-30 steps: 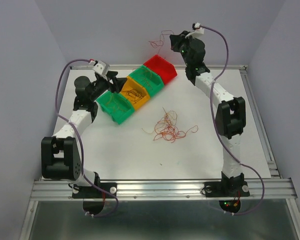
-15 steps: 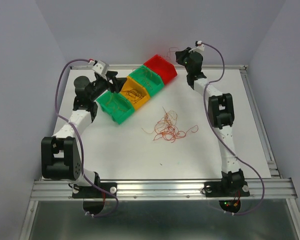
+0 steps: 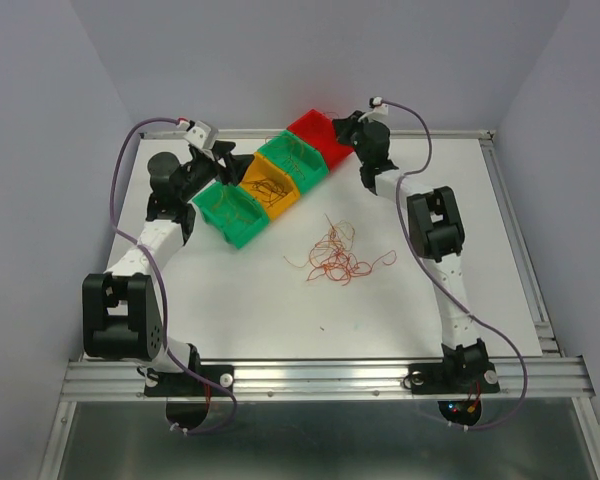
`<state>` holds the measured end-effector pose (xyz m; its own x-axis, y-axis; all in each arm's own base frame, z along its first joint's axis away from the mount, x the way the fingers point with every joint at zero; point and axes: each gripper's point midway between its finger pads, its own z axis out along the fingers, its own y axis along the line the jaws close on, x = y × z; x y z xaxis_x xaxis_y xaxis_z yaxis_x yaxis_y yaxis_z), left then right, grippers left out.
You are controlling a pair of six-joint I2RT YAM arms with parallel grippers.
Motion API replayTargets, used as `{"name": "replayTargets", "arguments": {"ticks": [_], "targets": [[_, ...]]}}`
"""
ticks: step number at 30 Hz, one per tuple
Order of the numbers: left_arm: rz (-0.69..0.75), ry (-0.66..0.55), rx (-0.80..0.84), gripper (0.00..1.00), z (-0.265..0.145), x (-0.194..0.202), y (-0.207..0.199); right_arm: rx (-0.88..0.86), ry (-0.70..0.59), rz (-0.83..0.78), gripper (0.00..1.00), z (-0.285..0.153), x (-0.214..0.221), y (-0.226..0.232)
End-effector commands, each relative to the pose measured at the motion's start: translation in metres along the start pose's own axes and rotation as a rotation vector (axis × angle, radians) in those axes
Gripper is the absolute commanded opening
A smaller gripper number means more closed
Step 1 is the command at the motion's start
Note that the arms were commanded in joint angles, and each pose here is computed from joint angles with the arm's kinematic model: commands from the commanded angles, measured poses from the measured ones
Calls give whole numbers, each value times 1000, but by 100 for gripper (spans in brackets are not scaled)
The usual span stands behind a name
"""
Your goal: Untangle the cables
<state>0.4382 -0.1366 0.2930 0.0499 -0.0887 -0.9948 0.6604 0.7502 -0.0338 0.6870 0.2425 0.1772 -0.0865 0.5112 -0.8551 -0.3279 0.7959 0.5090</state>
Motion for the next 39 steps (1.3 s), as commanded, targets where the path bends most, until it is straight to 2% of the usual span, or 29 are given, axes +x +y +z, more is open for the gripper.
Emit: {"name": "replayTargets", "arguments": {"ticks": [1,3,4,5,7,12,13,16,19,21,22,24,25,28,29,32,35,38,39], "targets": [[46,-69,25,71,1,-27,-4,-66,-108,-41,0,-1,-38,40],[49,-72,27,71,0,-28,-5,-65,-95,-26,5,0,-29,37],[52,-76,25,71,0,-30,-5,-66,-92,-26,11,0,-27,38],[51,-74,24,71,-1,-29,-5,-64,-88,-31,25,0,-23,38],[53,-75,27,71,-1,-30,-6,-64,-90,-36,36,0,-25,38],[51,-74,30,71,0,-29,-6,-26,-141,-45,47,-7,-55,44],[51,-74,30,71,0,-29,-6,-25,-147,-48,54,-9,-60,47],[47,-72,30,71,-1,-29,-6,-13,-160,-57,56,-20,-77,52],[50,-73,36,71,-1,-29,-7,-31,-142,-55,54,-39,-92,66],[49,-68,46,73,0,-27,-8,-27,-46,-40,54,-52,-84,71],[48,-63,56,73,1,-26,-9,-41,52,-35,54,-70,-75,78],[46,-60,70,73,2,-25,-11,-50,161,-35,55,-94,-62,83],[36,-54,76,73,3,-22,-11,-20,267,-44,55,-122,-43,79],[32,-46,110,73,4,-20,-17,2,399,-85,58,-168,-12,78],[31,-43,117,73,5,-18,-19,41,455,-121,67,-195,0,71],[45,-39,127,73,7,-15,-24,86,545,-180,75,-238,26,73],[57,-25,165,74,10,-9,-35,101,631,-207,79,-307,55,69],[74,-4,245,74,13,-2,-51,154,689,-203,79,-350,78,52],[79,1,259,74,14,0,-55,144,669,-195,79,-350,72,58]]}}
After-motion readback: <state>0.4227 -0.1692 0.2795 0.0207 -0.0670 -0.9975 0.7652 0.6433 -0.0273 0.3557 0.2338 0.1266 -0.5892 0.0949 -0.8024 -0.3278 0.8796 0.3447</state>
